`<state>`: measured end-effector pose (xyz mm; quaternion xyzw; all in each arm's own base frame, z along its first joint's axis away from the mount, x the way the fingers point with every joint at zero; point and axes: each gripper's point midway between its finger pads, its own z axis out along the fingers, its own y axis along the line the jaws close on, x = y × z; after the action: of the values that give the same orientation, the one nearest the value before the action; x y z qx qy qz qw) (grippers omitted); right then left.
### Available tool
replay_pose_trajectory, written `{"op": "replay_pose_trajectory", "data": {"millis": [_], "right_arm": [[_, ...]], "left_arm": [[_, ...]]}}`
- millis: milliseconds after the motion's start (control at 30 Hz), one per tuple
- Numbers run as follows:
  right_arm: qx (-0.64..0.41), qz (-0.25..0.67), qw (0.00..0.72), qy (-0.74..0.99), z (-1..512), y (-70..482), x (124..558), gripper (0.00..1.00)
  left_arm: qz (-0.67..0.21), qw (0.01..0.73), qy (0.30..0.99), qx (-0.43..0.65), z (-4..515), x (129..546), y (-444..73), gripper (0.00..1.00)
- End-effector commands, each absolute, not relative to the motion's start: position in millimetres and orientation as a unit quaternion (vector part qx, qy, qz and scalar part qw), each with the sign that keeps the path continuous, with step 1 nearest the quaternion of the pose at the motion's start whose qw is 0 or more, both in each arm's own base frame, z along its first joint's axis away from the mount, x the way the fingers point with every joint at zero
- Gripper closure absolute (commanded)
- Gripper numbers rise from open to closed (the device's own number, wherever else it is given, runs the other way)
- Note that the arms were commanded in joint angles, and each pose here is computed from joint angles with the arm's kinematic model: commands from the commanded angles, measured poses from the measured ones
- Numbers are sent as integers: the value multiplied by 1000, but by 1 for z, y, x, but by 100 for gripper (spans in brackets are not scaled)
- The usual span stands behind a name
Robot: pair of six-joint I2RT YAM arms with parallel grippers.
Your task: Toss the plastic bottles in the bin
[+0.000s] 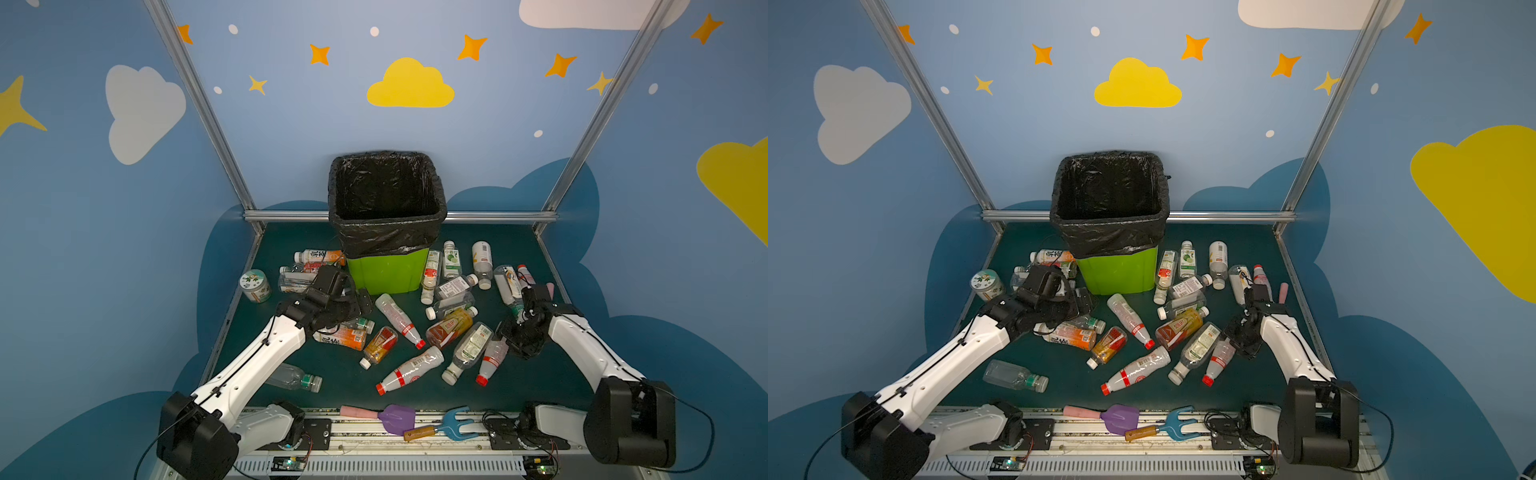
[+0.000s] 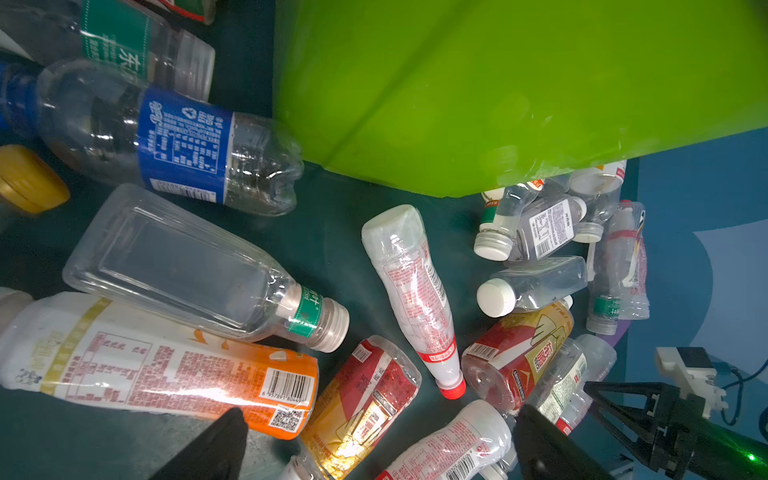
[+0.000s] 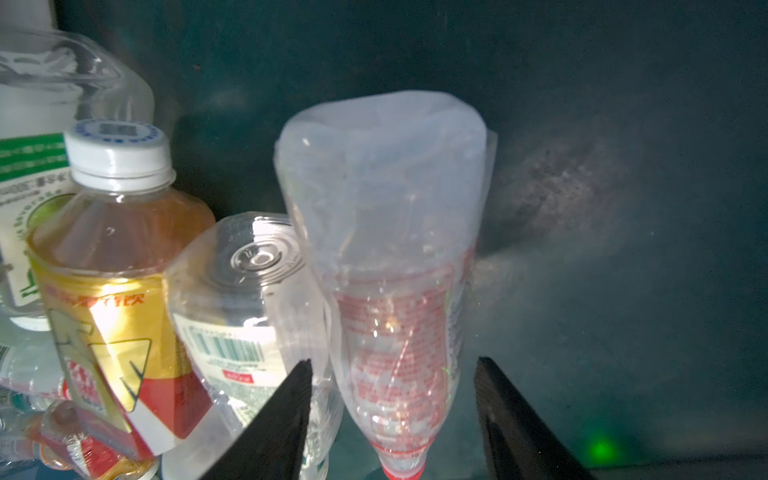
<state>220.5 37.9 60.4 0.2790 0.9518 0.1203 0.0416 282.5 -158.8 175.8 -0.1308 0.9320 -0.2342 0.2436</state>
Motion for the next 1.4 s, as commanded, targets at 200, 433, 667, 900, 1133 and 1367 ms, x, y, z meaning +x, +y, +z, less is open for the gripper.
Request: {"op": "replay_pose_trajectory", "data": {"millis": [200, 433, 667, 900, 1133, 1367], "right_arm": [[291, 98, 13, 952, 39, 32, 218, 39], [293, 98, 4, 951, 34, 32, 219, 49], [294, 102, 49, 949, 66, 27, 223, 51], [309, 134, 173, 925, 140, 18, 241, 50], [287, 227, 420, 830, 291, 18, 291, 52], [142, 323, 558, 751, 474, 88, 358, 51]], "left_arm": [[-243, 250, 928, -130, 179, 284, -149, 0], [-243, 252, 926, -140, 180, 288, -142, 0], [-238, 258, 925, -148, 183, 291, -133, 0], [-213, 260, 928, -159, 186, 296, -118, 0], [-209, 268, 925, -166, 198, 301, -110, 0], [-204, 282, 923, -163, 212, 305, -105, 0]]}}
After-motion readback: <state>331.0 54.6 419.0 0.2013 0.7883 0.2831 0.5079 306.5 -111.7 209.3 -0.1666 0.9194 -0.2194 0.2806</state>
